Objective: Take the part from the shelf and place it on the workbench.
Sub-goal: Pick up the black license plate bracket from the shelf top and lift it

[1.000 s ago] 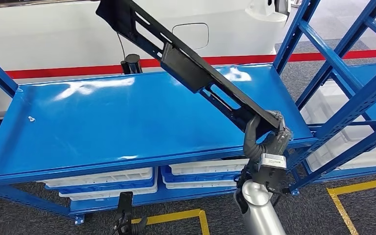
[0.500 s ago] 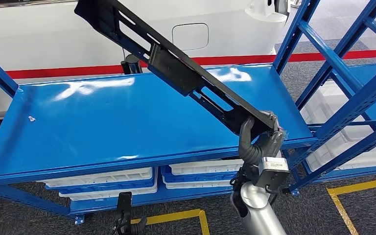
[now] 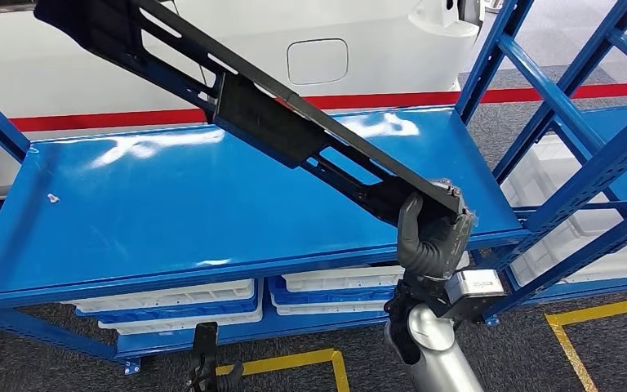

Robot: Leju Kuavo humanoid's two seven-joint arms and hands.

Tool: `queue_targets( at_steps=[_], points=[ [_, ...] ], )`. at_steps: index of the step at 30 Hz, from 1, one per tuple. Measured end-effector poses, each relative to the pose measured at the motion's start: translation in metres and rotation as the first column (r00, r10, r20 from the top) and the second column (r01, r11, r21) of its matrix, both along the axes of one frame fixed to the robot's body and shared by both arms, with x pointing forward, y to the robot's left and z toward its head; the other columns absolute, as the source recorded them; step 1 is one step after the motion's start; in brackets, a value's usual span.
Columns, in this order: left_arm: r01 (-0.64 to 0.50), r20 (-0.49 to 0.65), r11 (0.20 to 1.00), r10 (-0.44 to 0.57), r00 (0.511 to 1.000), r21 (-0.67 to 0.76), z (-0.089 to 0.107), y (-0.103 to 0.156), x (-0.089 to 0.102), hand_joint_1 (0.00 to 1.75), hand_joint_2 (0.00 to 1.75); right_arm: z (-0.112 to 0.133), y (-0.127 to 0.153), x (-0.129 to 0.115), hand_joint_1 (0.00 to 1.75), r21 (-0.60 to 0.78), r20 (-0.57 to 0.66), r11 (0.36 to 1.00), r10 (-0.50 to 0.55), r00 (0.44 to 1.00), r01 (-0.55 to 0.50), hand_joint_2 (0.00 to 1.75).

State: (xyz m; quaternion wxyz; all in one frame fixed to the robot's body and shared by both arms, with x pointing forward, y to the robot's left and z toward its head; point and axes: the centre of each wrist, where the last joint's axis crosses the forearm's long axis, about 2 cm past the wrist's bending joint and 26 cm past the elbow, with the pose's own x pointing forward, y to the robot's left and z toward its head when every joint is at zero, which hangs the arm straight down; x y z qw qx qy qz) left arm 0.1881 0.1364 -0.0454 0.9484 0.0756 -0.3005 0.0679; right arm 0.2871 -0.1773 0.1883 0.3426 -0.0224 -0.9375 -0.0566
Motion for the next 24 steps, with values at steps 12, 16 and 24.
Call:
queue_targets(
  at_steps=[12,16,24],
  points=[
    [0.008,0.001,1.0,-0.008,1.0,-0.005,-0.0003,0.0004,-0.0001,0.0,1.75,-0.0016,-0.0026,-0.0021,1.75,-0.019,0.017,0.999,-0.044,0.999,0.044,1.75],
    [0.007,0.0,1.0,-0.007,1.0,-0.001,-0.0003,0.0006,-0.0002,0.0,1.75,-0.0016,-0.0024,-0.0022,1.75,-0.018,0.017,0.999,-0.046,0.999,0.046,1.75],
    [-0.008,-0.004,1.0,0.008,1.0,-0.007,0.0,-0.0001,0.0,0.0,1.75,-0.0003,-0.0016,-0.0017,1.75,-0.013,0.017,0.999,-0.053,0.998,0.053,1.75]
  ],
)
